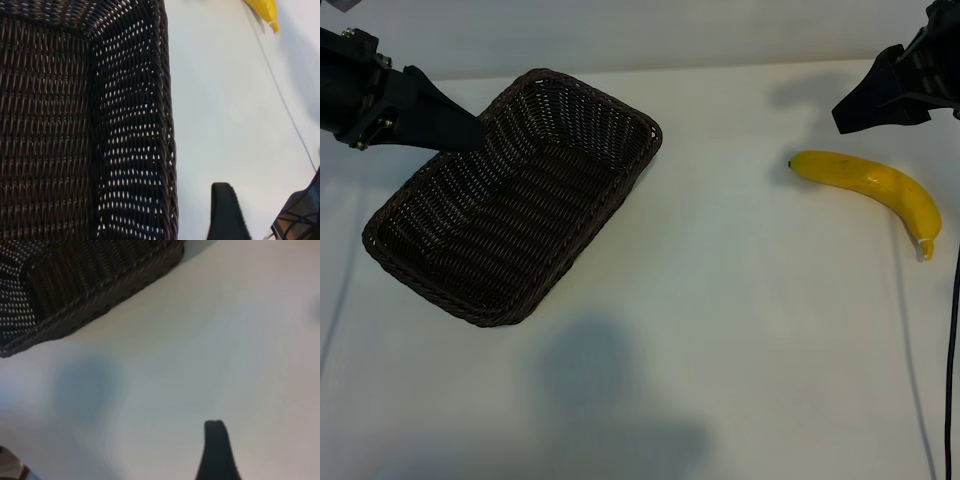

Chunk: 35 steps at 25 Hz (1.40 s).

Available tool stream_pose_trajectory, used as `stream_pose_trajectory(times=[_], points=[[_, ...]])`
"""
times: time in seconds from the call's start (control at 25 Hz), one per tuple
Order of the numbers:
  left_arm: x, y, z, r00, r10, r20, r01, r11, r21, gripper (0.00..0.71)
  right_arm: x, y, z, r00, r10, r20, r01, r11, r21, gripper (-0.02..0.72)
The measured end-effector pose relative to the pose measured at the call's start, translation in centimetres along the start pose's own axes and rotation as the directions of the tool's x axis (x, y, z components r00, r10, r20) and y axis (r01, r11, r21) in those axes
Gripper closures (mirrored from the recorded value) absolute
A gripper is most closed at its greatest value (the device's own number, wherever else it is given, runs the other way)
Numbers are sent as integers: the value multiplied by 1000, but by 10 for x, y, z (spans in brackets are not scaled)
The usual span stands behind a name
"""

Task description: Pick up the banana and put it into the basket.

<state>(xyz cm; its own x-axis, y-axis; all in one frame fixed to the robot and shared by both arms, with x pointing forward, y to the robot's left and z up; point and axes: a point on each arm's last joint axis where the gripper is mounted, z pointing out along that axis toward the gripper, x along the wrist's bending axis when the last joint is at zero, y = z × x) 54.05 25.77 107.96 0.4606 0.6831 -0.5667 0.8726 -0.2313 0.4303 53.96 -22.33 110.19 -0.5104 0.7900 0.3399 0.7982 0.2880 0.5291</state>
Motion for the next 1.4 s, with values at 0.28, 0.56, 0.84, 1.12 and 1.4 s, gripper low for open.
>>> stream_pose_trajectory(times=[0.28, 0.56, 0.84, 1.12, 1.4], points=[[0, 0, 0, 1000, 0, 0, 0, 1000, 0, 244, 0, 0, 0, 1000, 0, 0, 0, 1000, 0, 194], [0, 0, 0, 1000, 0, 0, 0, 1000, 0, 244, 0, 0, 0, 1000, 0, 0, 0, 1000, -1, 194], [0, 0, 0, 1000, -3, -1, 3, 1000, -1, 244, 0, 0, 0, 1000, 1, 0, -1, 1000, -1, 194], [2, 3, 0, 1000, -6, -28, 5, 999, -33, 244, 0, 0, 0, 1000, 1, 0, -1, 1000, -1, 194], [-6, -7, -21, 987, -142, -78, 140, 990, -29, 283, 0, 0, 0, 1000, 0, 0, 0, 1000, -1, 194]])
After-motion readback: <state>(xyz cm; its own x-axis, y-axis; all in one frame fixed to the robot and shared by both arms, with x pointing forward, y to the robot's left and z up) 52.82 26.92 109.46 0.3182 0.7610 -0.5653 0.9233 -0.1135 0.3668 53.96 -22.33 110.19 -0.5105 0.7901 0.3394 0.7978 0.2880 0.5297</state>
